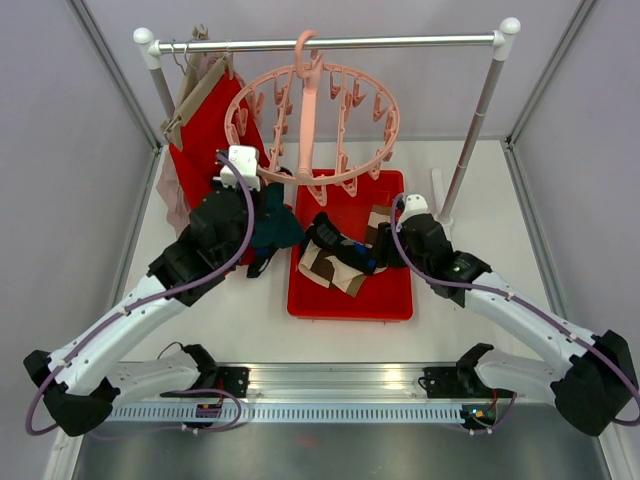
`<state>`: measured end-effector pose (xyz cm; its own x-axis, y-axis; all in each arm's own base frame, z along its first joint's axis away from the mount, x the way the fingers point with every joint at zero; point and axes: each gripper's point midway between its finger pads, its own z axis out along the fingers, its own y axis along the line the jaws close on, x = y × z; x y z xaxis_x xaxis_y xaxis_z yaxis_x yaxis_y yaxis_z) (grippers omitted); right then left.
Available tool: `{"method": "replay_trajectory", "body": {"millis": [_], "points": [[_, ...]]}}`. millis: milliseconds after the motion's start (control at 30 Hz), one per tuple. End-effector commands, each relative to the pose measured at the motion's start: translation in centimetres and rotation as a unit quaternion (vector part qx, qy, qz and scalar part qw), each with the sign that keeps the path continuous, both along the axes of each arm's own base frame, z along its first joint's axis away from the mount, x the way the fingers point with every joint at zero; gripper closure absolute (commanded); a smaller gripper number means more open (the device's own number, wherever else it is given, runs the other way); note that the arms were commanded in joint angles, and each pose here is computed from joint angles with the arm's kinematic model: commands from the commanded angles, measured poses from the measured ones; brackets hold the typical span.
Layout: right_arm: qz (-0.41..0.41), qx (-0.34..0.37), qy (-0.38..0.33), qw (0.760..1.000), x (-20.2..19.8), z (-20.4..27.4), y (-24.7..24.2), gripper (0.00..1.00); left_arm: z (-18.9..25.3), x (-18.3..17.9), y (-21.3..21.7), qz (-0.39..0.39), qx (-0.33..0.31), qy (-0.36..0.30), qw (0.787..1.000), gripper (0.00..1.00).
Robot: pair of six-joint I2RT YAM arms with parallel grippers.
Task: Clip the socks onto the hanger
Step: Clamp the sock onto the hanger.
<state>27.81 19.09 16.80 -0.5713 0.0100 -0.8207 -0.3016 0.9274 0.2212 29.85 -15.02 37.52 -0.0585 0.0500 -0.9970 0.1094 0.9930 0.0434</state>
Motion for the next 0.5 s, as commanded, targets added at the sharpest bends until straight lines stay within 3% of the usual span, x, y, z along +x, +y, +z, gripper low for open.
{"method": "replay_trajectory", "body": {"millis": [0,467], "points": [[-0.021,0.03,0.008,0.999,0.7,-1.2,0.9,0.38,0.5,0.6,-1.3,-0.022,-0.045,0.001,0.999,0.97],[-0.083,0.031,0.083,0.993,0.7,-7.9,1.9,0.39,1.0,3.7,-1.8,-0.007,-0.09,0.004,0.996,0.95]]}}
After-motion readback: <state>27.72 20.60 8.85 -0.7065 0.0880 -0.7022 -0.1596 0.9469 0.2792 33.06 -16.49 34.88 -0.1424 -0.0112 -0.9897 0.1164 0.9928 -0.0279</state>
